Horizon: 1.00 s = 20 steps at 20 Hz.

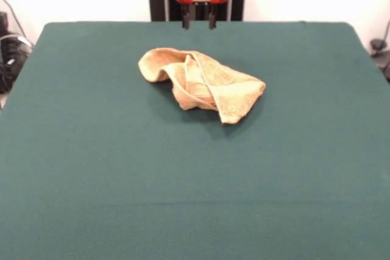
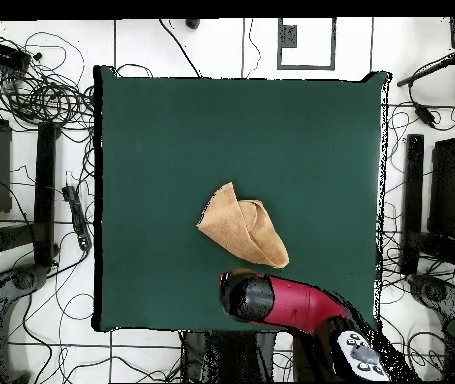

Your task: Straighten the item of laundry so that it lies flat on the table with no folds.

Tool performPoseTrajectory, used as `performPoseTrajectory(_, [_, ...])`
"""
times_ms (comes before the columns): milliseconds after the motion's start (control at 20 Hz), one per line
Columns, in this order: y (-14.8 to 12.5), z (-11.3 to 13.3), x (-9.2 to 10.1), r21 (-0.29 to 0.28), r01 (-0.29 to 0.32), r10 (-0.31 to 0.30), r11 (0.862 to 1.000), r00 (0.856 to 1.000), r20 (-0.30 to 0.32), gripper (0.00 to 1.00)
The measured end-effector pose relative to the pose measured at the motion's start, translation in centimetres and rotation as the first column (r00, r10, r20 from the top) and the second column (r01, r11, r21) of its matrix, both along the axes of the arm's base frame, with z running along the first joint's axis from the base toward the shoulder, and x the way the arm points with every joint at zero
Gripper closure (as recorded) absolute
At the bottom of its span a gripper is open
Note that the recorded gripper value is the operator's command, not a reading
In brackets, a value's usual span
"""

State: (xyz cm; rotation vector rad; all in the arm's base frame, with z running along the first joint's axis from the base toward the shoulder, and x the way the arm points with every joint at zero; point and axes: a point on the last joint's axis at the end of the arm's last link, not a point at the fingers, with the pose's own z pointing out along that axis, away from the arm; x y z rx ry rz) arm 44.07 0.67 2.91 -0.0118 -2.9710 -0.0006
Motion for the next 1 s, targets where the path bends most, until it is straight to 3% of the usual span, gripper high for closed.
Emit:
performPoseTrajectory(600, [-0.2,0.0,-0.1,-0.001,-0.004,0.004,1.000,1.000,0.000,0.00])
performPoseTrajectory(1000, [-2.9,-0.1,-0.7,-0.007,0.016,-0.016,1.000,1.000,-0.003,0.00])
